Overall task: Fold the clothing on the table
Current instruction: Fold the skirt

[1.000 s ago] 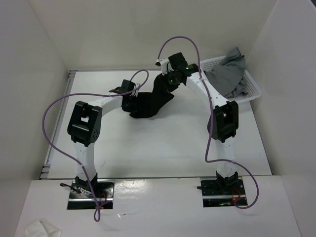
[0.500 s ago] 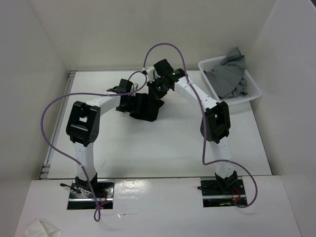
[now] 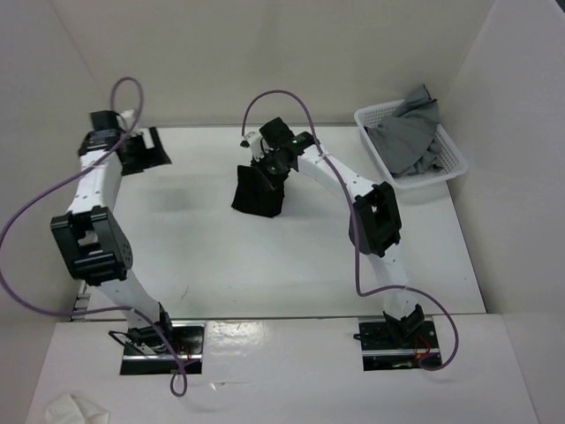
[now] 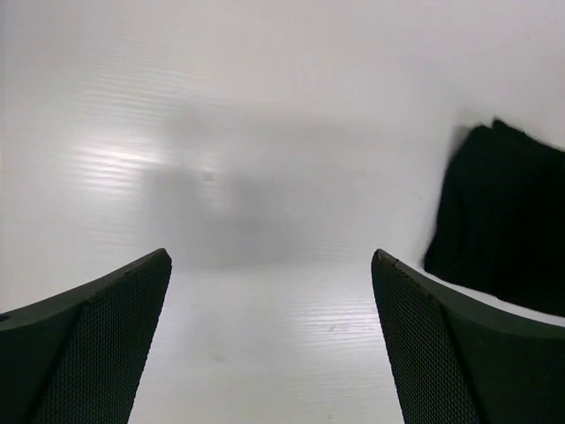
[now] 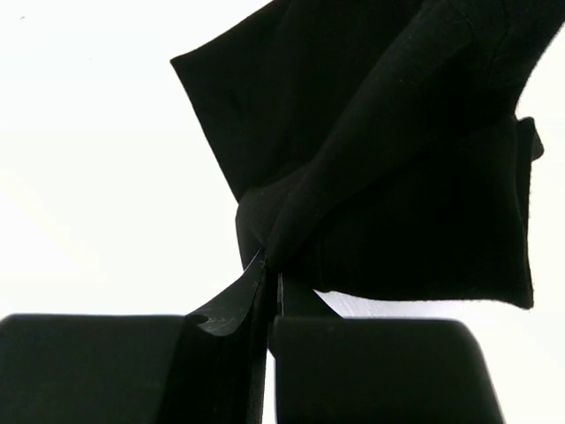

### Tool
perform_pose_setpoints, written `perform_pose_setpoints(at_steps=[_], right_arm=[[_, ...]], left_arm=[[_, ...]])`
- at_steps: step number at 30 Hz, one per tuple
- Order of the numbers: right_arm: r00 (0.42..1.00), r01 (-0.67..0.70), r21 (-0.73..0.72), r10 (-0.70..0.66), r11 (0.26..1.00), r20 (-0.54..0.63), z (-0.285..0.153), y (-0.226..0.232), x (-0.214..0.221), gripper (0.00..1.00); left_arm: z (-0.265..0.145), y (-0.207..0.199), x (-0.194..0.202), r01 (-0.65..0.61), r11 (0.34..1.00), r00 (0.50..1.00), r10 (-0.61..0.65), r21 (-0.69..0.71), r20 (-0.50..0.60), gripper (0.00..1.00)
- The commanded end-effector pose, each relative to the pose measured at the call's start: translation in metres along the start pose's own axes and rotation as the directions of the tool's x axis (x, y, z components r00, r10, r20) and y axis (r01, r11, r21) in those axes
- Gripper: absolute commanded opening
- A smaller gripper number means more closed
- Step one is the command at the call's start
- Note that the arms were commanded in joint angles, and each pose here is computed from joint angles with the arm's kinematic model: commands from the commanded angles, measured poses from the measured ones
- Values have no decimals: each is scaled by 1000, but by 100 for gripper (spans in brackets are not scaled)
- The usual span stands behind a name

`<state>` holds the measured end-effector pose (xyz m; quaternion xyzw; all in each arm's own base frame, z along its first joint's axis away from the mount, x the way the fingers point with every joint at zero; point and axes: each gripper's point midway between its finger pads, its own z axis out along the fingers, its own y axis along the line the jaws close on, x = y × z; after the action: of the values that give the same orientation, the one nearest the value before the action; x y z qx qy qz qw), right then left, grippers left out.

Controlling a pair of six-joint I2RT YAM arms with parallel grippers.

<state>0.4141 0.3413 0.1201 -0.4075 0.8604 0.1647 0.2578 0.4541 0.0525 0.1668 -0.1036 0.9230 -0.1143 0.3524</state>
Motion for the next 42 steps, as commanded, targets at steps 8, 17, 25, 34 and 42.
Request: perform_pose_setpoints(at_steps=[8,17,25,34,42], right_arm=[[997,-7,-5,7,1000,80,16,0,-46,3],[984,20,-151,7,988,176,41,28,-80,43],[978,72,-294,-9,953,209,33,60,-88,64],[935,212,-349,-87,913,343,-77,92,-119,70],[947,148,-121,-105,982,302,-96,47,-112,70]], left_arm=[[-115,73,18,22,1000,998,-21,-22,62,100],[-156,85,47,17,999,999,-16,-49,31,100],[-170,88,57,8,997,1000,-7,-72,14,100],[-179,82,58,0,998,1000,1,-63,30,100],[-187,75,59,-5,998,999,7,-57,41,100]])
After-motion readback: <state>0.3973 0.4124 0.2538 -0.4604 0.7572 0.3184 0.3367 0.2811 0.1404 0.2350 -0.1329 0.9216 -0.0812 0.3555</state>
